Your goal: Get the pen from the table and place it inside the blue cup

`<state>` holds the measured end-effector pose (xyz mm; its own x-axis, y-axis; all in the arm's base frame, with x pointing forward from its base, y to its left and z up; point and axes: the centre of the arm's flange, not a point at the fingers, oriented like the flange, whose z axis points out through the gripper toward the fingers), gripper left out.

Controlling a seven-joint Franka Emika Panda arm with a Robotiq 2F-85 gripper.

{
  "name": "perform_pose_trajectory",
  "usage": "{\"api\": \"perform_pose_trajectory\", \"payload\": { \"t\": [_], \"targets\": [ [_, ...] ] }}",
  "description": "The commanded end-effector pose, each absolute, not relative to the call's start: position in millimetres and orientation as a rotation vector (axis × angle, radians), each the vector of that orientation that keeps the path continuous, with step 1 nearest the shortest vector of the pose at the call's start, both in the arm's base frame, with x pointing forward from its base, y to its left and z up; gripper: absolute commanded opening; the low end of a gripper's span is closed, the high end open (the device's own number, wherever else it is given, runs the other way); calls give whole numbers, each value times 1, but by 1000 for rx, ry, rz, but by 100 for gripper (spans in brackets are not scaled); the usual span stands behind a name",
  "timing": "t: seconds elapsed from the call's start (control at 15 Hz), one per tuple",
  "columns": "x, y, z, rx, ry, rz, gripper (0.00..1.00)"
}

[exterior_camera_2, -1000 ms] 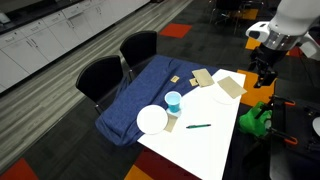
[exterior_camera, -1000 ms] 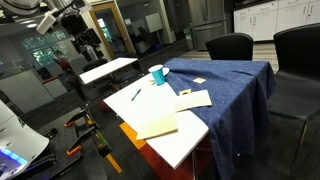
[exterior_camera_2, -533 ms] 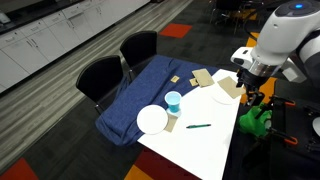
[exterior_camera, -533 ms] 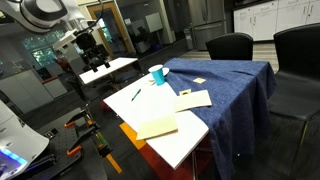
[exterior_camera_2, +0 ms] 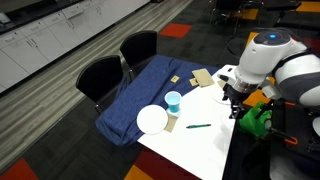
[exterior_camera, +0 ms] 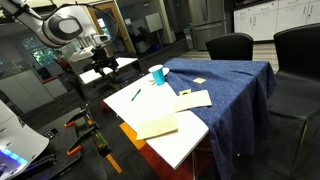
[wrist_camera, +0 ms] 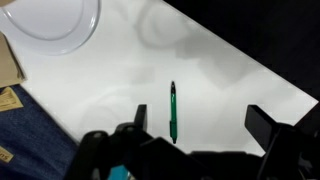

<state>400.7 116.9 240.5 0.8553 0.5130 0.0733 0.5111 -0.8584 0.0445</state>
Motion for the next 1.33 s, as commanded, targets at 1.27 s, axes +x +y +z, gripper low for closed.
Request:
{"api": "perform_pose_trajectory", "payload": {
  "t": [1.27],
  "targets": [
    [489, 158, 110, 2937, 1107, 193, 90]
  ]
}}
